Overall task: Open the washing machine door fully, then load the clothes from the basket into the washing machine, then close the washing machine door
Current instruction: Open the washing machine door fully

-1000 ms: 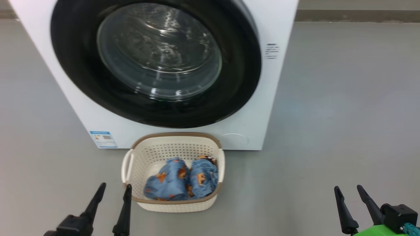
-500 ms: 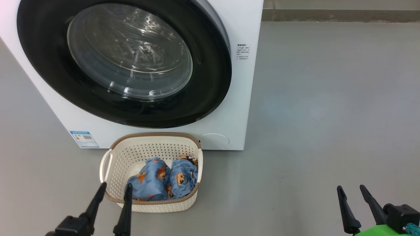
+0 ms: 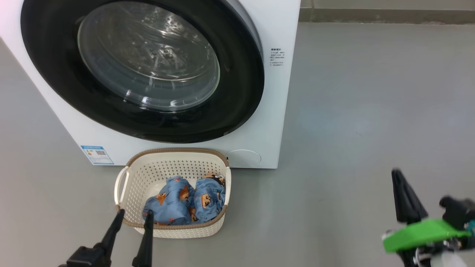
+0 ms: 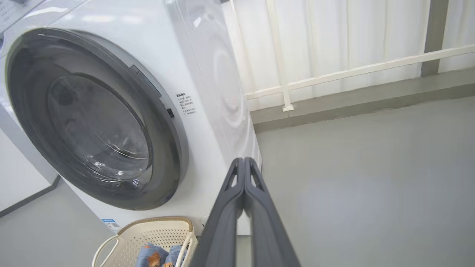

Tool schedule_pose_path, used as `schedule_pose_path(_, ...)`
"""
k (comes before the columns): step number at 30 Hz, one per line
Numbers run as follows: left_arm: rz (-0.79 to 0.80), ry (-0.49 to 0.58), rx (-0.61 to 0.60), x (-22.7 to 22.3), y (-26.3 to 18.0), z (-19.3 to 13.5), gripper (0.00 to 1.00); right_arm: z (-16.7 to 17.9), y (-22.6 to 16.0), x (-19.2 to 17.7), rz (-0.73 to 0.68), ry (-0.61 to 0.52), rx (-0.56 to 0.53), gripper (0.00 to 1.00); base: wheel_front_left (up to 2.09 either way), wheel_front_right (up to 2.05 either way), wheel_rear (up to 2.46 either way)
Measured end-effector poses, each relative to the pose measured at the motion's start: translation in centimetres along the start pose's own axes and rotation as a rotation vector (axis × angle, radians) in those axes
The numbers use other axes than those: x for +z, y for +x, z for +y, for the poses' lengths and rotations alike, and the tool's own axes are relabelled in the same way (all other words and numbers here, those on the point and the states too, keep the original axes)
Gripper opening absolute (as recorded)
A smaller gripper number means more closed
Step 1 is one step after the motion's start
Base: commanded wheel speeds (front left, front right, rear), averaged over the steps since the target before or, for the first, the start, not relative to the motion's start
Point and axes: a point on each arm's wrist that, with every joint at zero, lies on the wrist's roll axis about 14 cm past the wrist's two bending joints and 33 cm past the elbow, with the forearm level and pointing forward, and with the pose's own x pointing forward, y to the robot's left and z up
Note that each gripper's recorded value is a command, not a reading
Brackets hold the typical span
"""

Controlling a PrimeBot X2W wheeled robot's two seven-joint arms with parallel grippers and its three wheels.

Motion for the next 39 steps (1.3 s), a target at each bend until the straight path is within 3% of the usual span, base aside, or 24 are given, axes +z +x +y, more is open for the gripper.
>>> schedule_pose_path(11,0.003,-0.024,0.002,-0.1,0.2,-0.1,1.00,4.5,7.2,7.0,-0.208,0.190,0.115,0.00,0.00,0.00,0.00)
schedule_pose_path(17,0.015,-0.044,0.000,-0.5,0.7,-0.3,1.00,6.9,11.2,11.6,-0.317,0.240,0.207,0.00,0.00,0.00,0.00)
schedule_pose_path(22,0.016,-0.053,0.000,-0.6,1.5,-0.5,1.00,9.1,14.2,13.3,-0.346,0.249,0.286,0.00,0.00,0.00,0.00)
schedule_pose_path(33,0.051,-0.047,0.018,-1.6,2.2,-0.3,1.00,11.8,20.5,10.7,-0.225,0.455,0.349,0.00,0.00,0.00,0.00)
schedule_pose_path(39,0.062,-0.050,0.029,-1.9,3.0,-0.1,1.00,13.6,23.4,6.4,-0.007,0.526,0.396,0.00,0.00,0.00,0.00)
